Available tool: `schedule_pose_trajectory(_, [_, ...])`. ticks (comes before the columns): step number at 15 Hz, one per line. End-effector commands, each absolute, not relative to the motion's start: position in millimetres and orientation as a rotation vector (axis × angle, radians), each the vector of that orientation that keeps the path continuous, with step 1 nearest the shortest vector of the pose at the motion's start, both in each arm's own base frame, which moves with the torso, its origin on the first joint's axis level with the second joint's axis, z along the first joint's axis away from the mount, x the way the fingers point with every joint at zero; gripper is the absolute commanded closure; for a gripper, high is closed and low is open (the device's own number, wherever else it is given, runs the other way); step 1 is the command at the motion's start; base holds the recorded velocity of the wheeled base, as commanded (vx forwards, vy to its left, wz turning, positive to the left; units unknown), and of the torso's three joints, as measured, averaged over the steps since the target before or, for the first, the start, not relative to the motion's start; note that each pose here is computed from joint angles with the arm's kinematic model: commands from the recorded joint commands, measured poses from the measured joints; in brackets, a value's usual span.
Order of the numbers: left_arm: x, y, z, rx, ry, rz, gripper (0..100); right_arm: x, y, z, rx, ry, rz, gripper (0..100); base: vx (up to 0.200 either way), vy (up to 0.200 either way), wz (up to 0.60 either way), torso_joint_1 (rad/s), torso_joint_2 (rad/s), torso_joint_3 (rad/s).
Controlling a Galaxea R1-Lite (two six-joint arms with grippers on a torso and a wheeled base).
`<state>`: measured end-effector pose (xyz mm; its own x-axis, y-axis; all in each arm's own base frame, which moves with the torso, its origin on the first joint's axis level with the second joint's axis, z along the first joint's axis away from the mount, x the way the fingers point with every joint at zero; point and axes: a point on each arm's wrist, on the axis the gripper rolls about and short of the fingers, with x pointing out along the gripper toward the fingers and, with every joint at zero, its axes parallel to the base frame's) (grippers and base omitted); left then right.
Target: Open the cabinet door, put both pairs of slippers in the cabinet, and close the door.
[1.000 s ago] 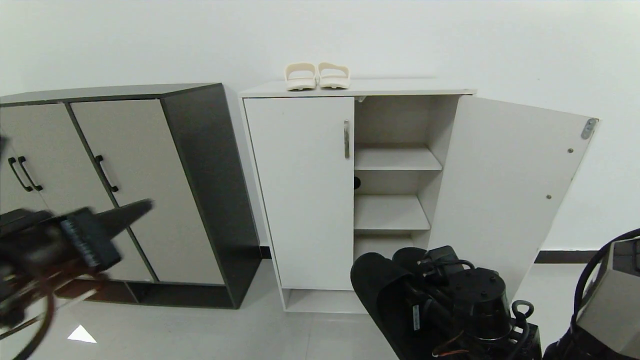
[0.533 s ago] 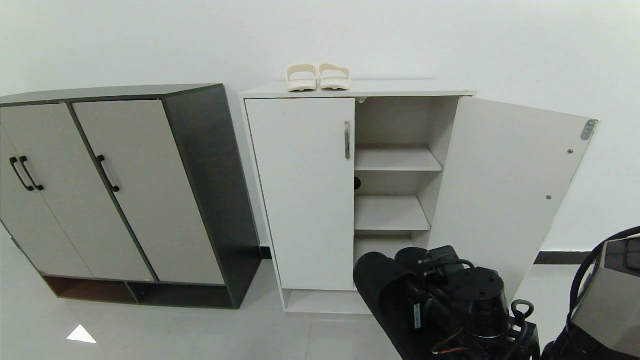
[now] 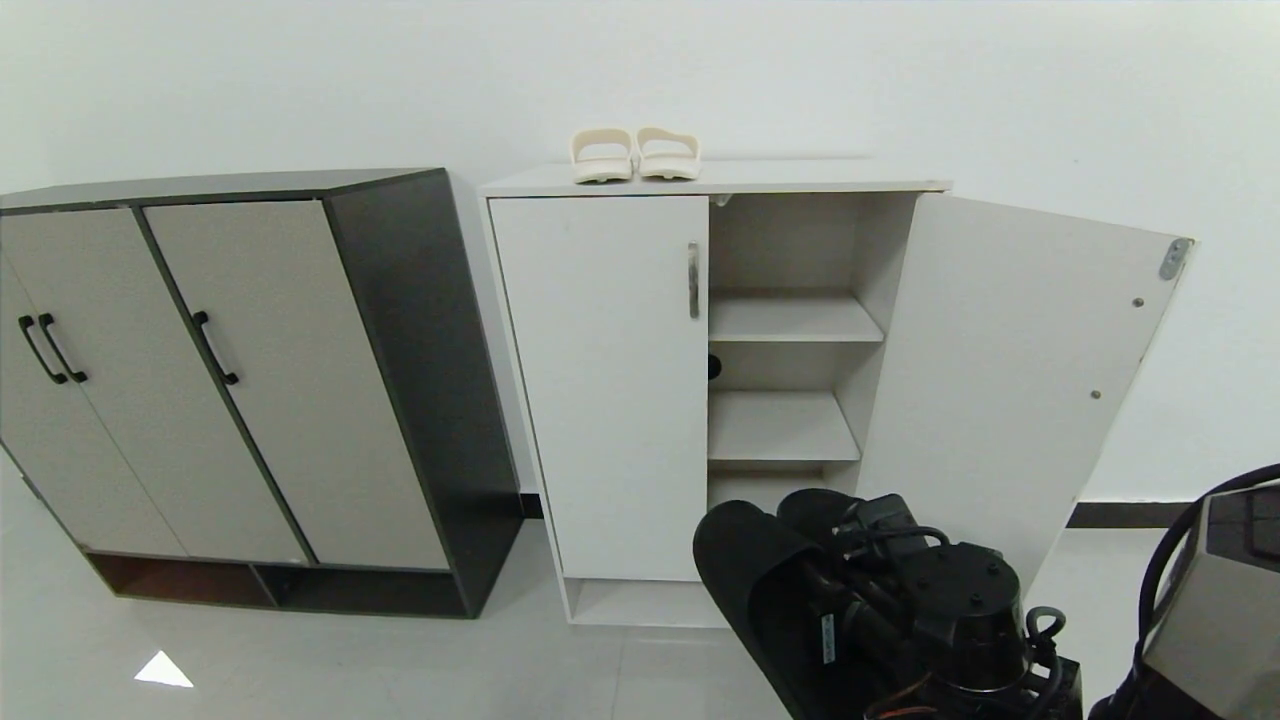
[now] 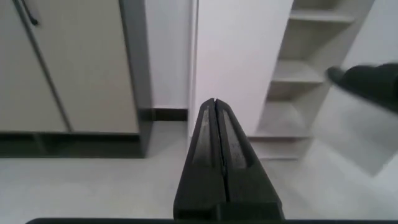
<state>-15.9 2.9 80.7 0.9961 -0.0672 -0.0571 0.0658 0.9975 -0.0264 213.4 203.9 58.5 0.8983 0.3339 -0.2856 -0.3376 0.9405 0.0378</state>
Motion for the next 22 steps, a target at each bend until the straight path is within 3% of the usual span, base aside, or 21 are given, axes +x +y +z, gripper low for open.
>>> schedule_pose_trajectory(1, [-16,3,77,0.058,0.095,-0.061,100,211,203,56,-0.022,0.299,0.353,100,0.0,0.0,0.0,0.0,0.0,0.0])
schedule_pose_trajectory(2, [-16,2,77,0.085,0.092,-0.025,100,211,203,56,-0.02,0.295,0.353,100,0.0,0.0,0.0,0.0,0.0,0.0])
schedule_pose_trajectory(4, [-16,-2,77,0.053,0.1,0.212,100,212,206,59,-0.013,0.285,0.356,100,0.0,0.0,0.0,0.0,0.0,0.0])
schedule_pose_trajectory(7, [-16,-3,77,0.019,0.095,0.042,100,218,211,62,0.002,0.263,0.352,100,0.0,0.0,0.0,0.0,0.0,0.0])
schedule_pose_trajectory(9, [-22,-1,76,0.027,0.019,-0.079,100,220,213,63,-0.005,0.256,0.353,100,0.0,0.0,0.0,0.0,0.0,0.0])
schedule_pose_trajectory(22, [-23,-1,75,0.026,0.002,-0.057,100,265,245,69,0.012,0.217,0.213,100,0.0,-0.015,0.0,0.0,0.0,0.0])
